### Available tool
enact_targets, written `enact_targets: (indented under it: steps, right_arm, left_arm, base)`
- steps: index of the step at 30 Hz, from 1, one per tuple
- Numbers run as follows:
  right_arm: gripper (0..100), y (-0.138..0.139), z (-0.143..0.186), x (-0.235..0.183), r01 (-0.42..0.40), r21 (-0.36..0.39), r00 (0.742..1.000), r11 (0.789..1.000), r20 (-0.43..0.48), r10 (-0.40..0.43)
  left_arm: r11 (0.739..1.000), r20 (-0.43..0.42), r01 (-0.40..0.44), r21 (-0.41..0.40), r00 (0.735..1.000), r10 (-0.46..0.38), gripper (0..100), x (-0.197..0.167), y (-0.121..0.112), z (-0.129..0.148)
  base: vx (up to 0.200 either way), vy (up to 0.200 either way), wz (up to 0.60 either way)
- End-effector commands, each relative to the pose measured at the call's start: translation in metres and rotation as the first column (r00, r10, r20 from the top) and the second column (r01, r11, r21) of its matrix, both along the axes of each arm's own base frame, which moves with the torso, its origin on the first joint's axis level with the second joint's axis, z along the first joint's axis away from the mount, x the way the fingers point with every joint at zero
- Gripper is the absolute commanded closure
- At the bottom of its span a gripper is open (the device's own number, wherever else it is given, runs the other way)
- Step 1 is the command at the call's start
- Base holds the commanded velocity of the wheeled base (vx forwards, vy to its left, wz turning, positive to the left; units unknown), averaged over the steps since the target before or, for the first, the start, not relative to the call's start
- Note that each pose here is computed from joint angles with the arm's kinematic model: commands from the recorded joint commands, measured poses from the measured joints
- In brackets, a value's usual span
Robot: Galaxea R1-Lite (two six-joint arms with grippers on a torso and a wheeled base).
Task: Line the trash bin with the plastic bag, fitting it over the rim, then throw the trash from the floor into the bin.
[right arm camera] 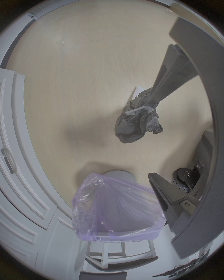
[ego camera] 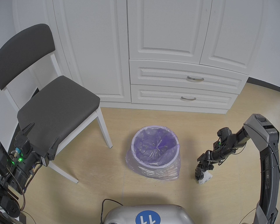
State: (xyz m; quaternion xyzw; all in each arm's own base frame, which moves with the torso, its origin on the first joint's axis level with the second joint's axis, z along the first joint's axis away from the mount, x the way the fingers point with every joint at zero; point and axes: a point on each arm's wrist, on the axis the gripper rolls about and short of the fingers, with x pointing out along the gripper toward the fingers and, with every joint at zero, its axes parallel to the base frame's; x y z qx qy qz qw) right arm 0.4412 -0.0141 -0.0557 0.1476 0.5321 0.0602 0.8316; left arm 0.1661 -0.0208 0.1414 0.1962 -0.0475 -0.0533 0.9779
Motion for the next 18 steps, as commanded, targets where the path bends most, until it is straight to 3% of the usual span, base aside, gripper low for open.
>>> enact_targets:
  steps: [1,9,14,18]
  right_arm:
    - [0,-0.001,0.002,0.009,0.001,0.0,1.0,1.0,0.008,-0.001]
    - [0,-0.006,0.007,0.038,0.011,-0.001,1.0,1.0,-0.012,-0.011]
    - [0,-0.007,-0.008,0.051,0.013,-0.029,1.0,0.999,-0.005,-0.013]
    - [0,-0.007,-0.01,0.047,-0.024,-0.044,0.999,0.999,-0.043,0.023]
  left_arm:
    - [1.0,-0.026,-0.024,0.003,0.999,0.024,0,-0.001,0.004,-0.005]
    - [0.999,-0.035,-0.032,0.006,0.999,0.032,0,0.001,0.005,-0.006]
    - [0.999,-0.053,-0.031,0.008,0.998,0.032,0,0.003,0.005,-0.01]
    - [0.999,-0.071,-0.03,0.012,0.997,0.03,0,0.006,0.005,-0.013]
  base:
    - [0.0,0.0,0.0]
    - [0.0,0.0,0.0]
    - [0.0,0.0,0.0]
    - [0.0,0.0,0.0]
